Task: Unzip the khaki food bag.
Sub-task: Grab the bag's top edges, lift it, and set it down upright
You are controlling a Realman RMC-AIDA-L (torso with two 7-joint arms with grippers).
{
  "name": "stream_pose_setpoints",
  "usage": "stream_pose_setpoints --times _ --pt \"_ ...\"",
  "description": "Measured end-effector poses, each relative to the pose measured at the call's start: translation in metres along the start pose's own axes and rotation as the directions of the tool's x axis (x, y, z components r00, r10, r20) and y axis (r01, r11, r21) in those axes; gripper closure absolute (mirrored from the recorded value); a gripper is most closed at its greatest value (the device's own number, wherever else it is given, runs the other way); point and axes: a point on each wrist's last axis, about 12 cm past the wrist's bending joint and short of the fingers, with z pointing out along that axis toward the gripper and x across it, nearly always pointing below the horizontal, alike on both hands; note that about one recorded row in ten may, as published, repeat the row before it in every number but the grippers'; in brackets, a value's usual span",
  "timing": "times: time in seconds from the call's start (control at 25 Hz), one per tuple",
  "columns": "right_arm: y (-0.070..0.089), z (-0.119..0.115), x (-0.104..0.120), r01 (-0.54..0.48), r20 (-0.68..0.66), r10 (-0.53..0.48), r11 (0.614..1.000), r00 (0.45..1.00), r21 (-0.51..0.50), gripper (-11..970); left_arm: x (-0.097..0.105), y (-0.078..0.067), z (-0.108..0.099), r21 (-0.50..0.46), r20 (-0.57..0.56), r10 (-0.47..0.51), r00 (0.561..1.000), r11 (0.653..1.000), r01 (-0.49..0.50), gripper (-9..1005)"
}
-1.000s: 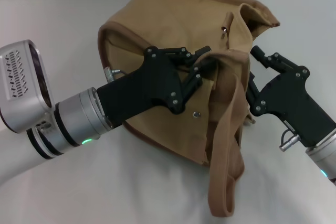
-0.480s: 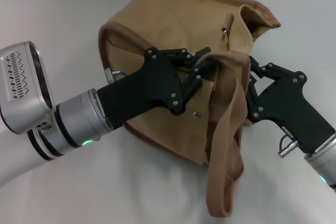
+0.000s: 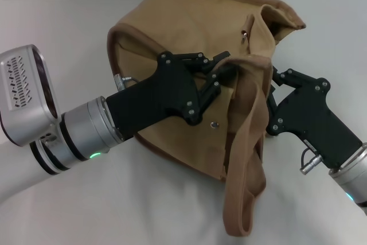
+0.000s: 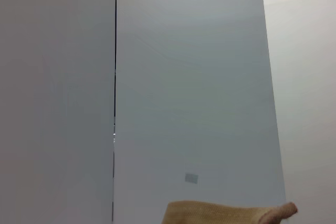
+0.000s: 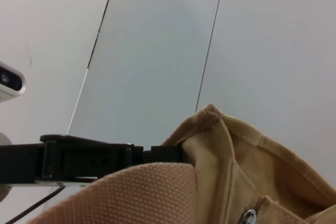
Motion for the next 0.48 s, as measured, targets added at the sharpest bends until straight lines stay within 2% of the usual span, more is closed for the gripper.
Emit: stream_pose_setpoints --times 0.48 --pt "0.0 0.001 -0.0003 0.0 0.003 0.0 1.0 1.0 -0.002 954 -0.0003 0.0005 0.0 0.0 0.001 0.003 1.0 1.0 -0.003 908"
